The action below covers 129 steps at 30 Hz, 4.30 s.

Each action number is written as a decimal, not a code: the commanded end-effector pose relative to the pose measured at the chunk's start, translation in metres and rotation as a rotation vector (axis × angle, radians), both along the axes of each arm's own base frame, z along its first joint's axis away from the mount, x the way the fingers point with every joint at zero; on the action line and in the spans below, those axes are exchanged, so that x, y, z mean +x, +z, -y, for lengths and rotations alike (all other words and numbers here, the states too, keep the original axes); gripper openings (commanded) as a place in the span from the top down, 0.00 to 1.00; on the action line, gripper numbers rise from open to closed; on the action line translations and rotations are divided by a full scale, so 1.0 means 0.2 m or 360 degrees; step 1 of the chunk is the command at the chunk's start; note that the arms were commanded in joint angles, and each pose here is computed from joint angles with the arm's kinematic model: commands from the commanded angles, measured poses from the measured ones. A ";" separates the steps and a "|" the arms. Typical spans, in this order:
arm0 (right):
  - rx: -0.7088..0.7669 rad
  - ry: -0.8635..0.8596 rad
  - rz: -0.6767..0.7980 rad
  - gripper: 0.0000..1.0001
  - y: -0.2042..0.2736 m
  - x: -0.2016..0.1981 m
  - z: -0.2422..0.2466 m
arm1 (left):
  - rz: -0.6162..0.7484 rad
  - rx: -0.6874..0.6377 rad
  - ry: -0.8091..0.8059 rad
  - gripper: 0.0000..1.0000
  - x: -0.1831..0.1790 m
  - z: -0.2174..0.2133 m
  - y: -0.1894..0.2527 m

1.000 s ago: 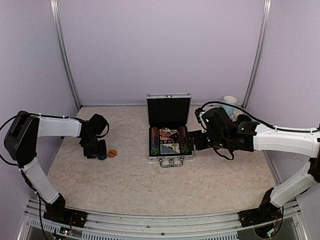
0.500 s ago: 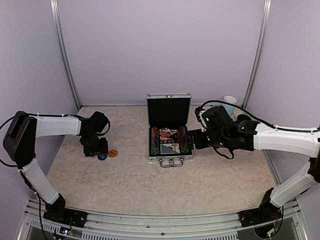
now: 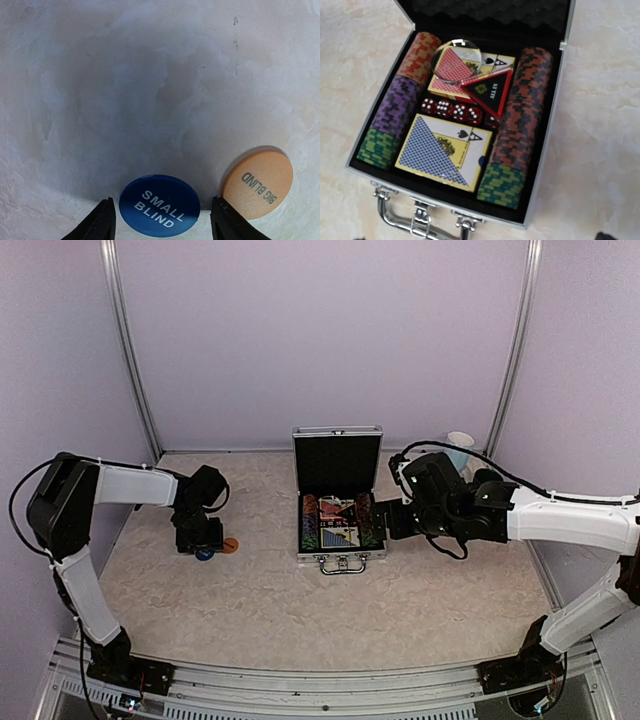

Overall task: Pack up texas hold em set
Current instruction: Pick up the small blind button from the center of the board, then place the small blind button in the poker case.

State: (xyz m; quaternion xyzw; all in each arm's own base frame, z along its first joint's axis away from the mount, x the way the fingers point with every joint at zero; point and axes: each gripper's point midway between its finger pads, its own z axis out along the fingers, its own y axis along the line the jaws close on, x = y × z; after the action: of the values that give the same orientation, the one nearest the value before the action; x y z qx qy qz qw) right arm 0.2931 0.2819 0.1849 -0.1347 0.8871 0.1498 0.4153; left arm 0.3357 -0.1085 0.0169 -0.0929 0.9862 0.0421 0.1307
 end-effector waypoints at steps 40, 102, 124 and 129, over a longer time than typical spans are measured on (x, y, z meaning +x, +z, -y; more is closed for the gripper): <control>0.0027 -0.0004 0.0052 0.01 0.10 -0.01 0.00 | -0.0098 -0.0175 0.0035 0.50 -0.09 0.02 -0.04; 0.0010 -0.0396 -0.0034 0.01 -0.05 -0.08 0.40 | 0.0182 -0.0497 -0.0672 0.48 0.11 1.54 0.31; -0.0001 -0.0355 -0.0021 0.01 -0.01 -0.06 0.36 | 0.0346 -0.0422 -0.0619 0.35 0.21 1.45 0.45; -0.0004 -0.0353 -0.0008 0.01 0.00 -0.06 0.37 | 0.0362 -0.0356 -0.0513 0.25 0.23 1.18 0.54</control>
State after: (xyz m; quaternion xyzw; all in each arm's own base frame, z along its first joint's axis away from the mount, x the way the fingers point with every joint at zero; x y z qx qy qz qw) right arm 0.2771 0.2105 0.1747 -0.0362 0.9011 0.1046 0.4193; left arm 0.3694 -0.3921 0.0840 0.0774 0.9697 -0.1130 0.2025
